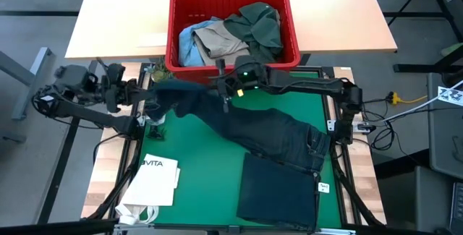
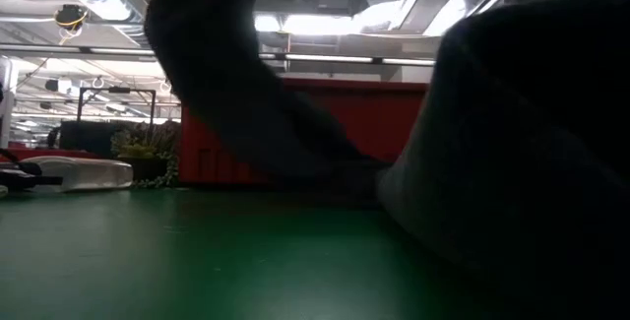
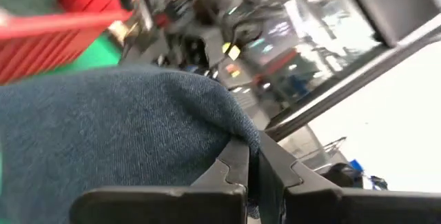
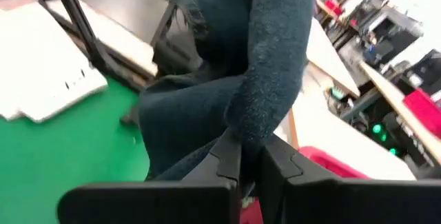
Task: Fold Laundry from Bin
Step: Fold the dark blue pants
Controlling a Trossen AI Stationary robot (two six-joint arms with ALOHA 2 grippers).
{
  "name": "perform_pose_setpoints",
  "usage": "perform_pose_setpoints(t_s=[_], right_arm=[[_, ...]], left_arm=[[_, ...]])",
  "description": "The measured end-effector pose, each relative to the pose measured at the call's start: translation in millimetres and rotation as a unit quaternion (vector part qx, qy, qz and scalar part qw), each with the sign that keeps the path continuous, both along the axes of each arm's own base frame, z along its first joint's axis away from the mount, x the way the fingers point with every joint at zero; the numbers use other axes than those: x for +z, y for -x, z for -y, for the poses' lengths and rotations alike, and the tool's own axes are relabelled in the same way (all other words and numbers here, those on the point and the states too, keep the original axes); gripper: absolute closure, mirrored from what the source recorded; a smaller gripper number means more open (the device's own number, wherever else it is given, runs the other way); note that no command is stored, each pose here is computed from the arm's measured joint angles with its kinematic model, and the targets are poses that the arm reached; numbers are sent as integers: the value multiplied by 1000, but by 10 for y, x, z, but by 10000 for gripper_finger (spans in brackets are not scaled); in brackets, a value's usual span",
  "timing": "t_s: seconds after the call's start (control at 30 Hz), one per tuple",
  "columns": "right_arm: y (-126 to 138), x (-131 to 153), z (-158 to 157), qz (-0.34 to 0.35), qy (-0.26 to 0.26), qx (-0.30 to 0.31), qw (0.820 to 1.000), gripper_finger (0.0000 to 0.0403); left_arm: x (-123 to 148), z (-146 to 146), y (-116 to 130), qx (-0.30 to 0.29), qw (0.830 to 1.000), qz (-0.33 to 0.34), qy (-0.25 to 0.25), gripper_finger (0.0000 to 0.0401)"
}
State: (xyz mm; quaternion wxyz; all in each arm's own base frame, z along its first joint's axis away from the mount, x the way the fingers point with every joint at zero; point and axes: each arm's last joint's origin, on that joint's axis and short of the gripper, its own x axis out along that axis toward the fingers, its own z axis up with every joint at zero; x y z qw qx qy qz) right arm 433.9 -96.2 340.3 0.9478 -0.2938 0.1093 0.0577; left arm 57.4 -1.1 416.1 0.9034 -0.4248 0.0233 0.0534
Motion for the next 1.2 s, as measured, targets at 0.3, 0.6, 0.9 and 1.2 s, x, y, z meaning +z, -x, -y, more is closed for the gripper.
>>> perform_pose_setpoints(t_s=[0.3, 0.6, 0.9, 1.2], right_arm=[[-172, -440, 225, -53, 4, -63, 997, 381], [-211, -518, 259, -59, 37, -93, 993, 381], [-216, -483, 289, -43, 73, -97, 992, 297], [36, -106, 281, -49, 124, -153, 979, 189]], left_arm=[[-380, -24, 112, 68, 971, -186, 135, 400], [-464, -51, 167, 115, 959, -225, 130, 395], [-469, -54, 177, 118, 958, -227, 129, 394], [-468, -55, 177, 129, 954, -221, 154, 398]])
